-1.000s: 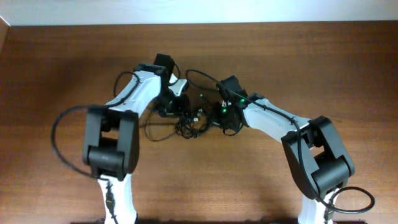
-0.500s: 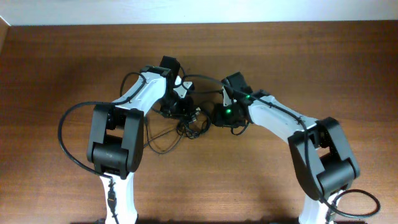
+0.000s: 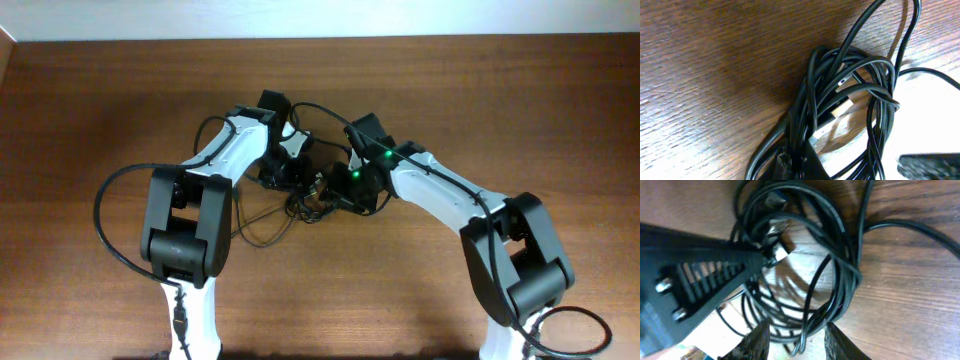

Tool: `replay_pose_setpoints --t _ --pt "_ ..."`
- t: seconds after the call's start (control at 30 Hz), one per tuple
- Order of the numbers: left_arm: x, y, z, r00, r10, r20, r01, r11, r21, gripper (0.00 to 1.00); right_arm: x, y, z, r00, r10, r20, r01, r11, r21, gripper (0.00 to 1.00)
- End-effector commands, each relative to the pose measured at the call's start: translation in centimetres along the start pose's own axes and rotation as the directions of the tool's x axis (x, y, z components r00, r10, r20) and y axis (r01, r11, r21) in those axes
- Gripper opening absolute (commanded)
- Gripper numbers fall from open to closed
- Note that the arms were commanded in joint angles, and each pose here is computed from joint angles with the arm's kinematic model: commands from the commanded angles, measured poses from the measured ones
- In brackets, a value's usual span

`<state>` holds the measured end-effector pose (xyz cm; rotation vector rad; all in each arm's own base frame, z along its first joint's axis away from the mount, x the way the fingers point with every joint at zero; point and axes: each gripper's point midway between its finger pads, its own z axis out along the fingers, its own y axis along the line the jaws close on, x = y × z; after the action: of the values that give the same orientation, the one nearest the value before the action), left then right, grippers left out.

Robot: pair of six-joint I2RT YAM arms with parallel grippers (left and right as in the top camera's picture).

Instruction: Untangle cables

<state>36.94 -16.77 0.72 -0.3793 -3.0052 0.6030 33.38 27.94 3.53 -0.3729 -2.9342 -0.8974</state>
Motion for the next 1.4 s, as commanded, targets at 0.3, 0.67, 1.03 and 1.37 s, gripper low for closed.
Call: replay_pose_setpoints --t 0.3,0.67,1.03,1.37 --pt "0.3 0.1 1.2 1.000 -0.004 -0.026 0.004 1.000 0.006 0.00 -0.5 -0.3 1.2 1.000 0.009 0.027 -0.010 1.000 0.007 0.35" --pt "0.3 0.1 1.2 1.000 -0.004 -0.026 0.004 1.000 0.006 0.01 -1.0 -1.5 2.8 0.994 0.059 0.088 -0.058 0.998 -0.022 0.26" --pt "0.3 0.1 1.2 1.000 -0.004 -0.026 0.004 1.000 0.006 0.00 0.0 -2.9 5.5 0.995 0.077 0.063 -0.078 0.997 0.019 0.04" --pt "-0.2 0.3 1.2 1.000 -0.001 -0.008 0.001 1.000 -0.005 0.00 1.4 9.5 -4.7 0.884 -0.428 0.188 0.466 0.771 -0.433 0.04"
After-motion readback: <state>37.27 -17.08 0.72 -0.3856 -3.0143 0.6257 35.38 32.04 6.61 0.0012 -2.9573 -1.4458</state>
